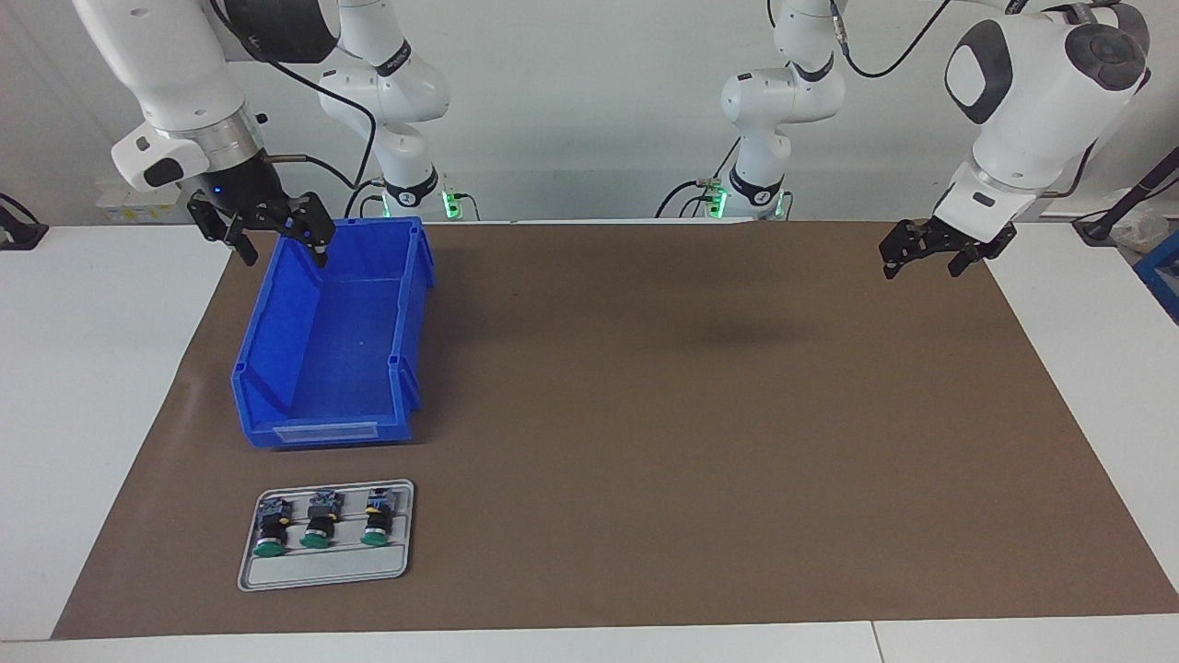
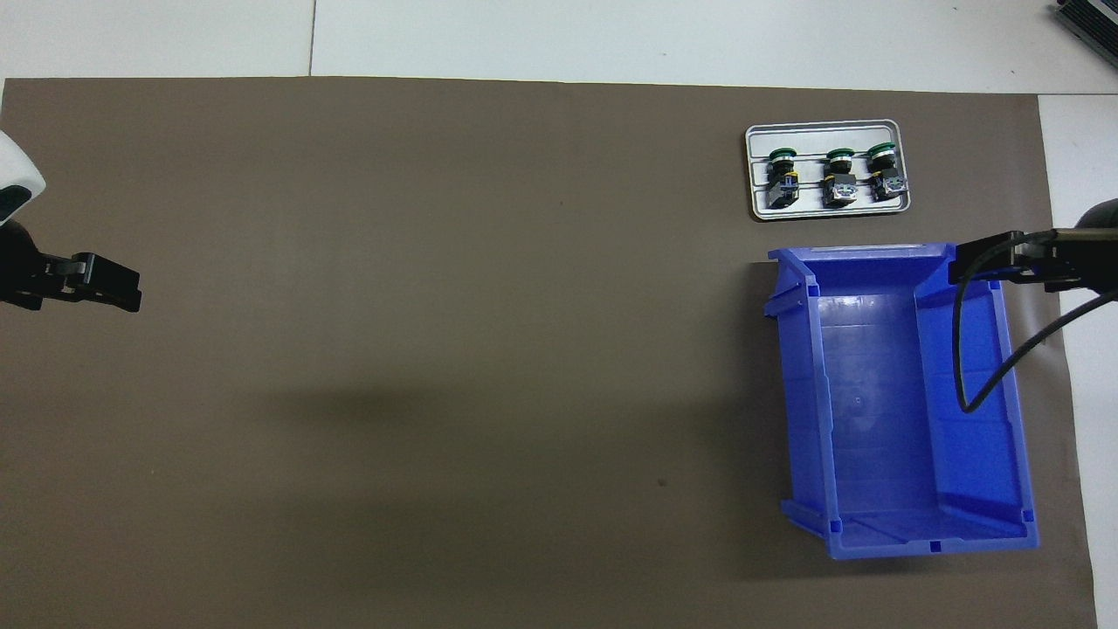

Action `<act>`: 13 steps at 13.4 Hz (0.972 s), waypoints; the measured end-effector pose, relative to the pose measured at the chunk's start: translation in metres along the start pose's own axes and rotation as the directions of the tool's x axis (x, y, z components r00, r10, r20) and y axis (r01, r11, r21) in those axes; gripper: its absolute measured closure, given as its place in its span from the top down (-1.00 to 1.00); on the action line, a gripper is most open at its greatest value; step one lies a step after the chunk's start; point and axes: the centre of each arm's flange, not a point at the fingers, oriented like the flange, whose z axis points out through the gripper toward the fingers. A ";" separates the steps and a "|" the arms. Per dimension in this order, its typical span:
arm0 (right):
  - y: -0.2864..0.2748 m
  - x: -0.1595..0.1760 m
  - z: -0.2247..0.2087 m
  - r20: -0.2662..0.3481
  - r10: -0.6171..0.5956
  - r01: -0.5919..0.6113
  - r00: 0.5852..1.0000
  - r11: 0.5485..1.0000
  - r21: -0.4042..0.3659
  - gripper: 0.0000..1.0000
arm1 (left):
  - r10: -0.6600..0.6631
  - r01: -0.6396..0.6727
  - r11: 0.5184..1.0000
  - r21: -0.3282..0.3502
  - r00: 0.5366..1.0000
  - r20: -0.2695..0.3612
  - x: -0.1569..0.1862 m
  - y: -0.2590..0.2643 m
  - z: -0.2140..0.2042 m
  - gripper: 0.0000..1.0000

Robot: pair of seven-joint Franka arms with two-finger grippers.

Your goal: Place and press button with both arms

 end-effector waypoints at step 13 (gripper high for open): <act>-0.001 0.159 0.185 -0.019 -0.097 0.097 0.995 0.995 -0.022 0.93 | 0.000 0.000 1.000 0.000 1.000 0.000 0.000 0.000 0.000 1.00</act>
